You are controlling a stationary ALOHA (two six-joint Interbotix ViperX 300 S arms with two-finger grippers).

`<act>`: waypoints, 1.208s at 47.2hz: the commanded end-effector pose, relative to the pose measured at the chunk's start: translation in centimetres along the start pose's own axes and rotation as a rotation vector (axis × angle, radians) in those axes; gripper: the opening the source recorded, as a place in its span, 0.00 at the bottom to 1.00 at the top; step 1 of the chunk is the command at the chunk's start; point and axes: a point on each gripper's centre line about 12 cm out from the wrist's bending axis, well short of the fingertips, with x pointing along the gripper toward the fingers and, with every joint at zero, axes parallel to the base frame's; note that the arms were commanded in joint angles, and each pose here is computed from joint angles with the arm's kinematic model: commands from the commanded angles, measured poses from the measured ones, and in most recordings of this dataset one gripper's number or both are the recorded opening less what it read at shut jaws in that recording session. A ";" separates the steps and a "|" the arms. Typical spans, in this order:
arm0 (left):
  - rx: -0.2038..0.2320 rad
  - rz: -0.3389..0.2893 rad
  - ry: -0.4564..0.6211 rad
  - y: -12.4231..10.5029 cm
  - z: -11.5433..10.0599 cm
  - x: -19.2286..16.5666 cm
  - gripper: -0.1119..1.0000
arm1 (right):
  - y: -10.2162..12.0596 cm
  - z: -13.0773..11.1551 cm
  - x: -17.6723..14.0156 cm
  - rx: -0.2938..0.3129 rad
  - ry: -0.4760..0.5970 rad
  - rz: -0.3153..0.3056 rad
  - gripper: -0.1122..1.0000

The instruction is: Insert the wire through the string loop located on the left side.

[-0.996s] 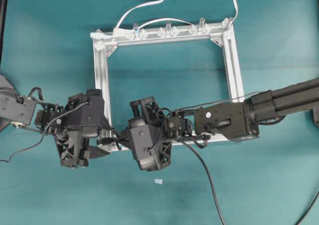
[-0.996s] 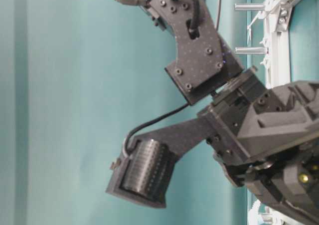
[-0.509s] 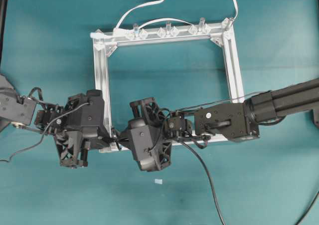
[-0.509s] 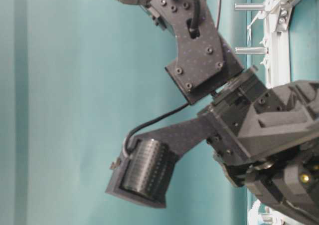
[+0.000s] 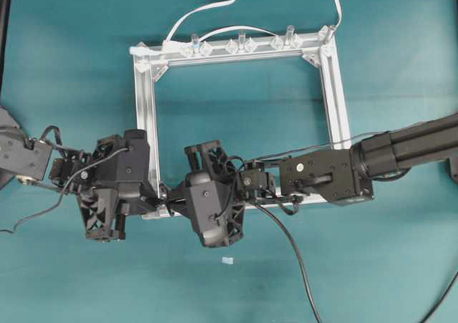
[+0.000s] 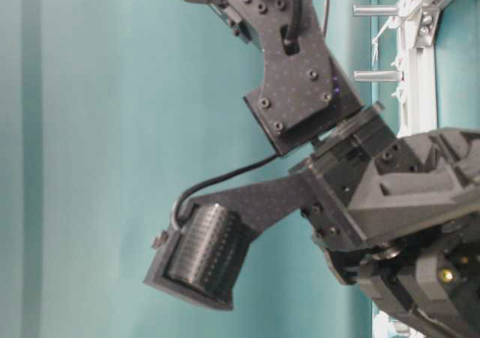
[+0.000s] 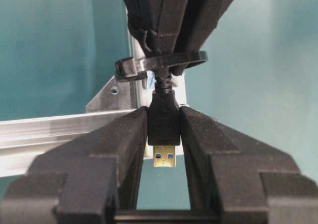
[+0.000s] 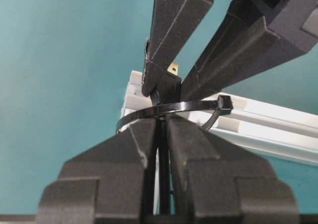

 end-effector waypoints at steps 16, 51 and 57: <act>0.007 -0.009 -0.047 -0.2 1.3 -0.5 0.30 | 0.2 0.6 -0.5 0.060 0.020 0.014 0.36; 0.006 -0.012 -0.051 -0.3 1.4 -0.8 0.30 | 0.3 0.1 -0.6 0.053 0.048 0.020 0.92; 0.004 -0.011 -0.041 -0.3 1.2 -1.0 0.30 | 0.3 0.1 -0.6 0.053 0.048 0.020 0.92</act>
